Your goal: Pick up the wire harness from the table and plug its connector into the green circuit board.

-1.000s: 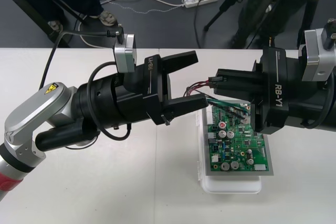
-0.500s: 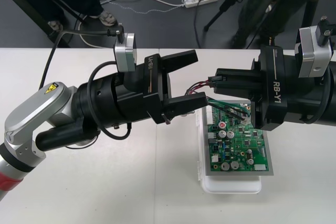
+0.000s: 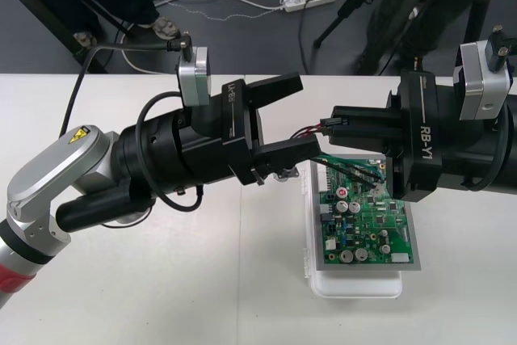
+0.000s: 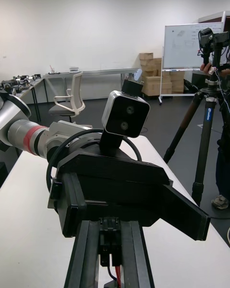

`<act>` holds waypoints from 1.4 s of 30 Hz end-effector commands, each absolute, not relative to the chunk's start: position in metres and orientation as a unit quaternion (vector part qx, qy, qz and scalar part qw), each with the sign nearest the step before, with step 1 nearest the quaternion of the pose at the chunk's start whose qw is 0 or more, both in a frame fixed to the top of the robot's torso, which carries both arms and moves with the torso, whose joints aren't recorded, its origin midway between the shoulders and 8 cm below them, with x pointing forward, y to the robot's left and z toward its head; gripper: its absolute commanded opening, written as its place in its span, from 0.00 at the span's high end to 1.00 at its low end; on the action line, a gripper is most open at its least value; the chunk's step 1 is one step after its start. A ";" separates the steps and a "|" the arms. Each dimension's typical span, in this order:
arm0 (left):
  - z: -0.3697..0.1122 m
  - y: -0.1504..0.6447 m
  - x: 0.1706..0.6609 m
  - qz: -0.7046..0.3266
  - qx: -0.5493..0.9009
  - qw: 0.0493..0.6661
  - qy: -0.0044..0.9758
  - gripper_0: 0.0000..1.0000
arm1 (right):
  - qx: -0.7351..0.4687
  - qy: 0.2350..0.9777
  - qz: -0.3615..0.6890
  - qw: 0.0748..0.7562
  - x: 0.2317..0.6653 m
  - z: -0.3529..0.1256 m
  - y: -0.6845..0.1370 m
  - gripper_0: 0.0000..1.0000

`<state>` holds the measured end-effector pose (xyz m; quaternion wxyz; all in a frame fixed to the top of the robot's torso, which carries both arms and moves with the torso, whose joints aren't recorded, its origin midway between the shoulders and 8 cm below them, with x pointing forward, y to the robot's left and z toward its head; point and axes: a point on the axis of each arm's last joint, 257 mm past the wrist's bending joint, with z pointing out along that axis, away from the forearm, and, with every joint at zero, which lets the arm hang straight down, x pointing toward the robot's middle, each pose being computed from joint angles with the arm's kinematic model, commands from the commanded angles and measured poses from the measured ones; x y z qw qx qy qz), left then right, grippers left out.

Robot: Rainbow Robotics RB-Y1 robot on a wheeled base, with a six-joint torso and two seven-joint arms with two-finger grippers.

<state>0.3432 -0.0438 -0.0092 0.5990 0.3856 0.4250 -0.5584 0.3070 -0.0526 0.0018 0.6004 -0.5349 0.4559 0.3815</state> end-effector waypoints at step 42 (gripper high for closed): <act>0.011 -0.065 0.344 -0.560 0.382 0.600 0.425 0.00 | -0.535 0.465 0.386 0.591 0.306 0.006 -0.056 1.00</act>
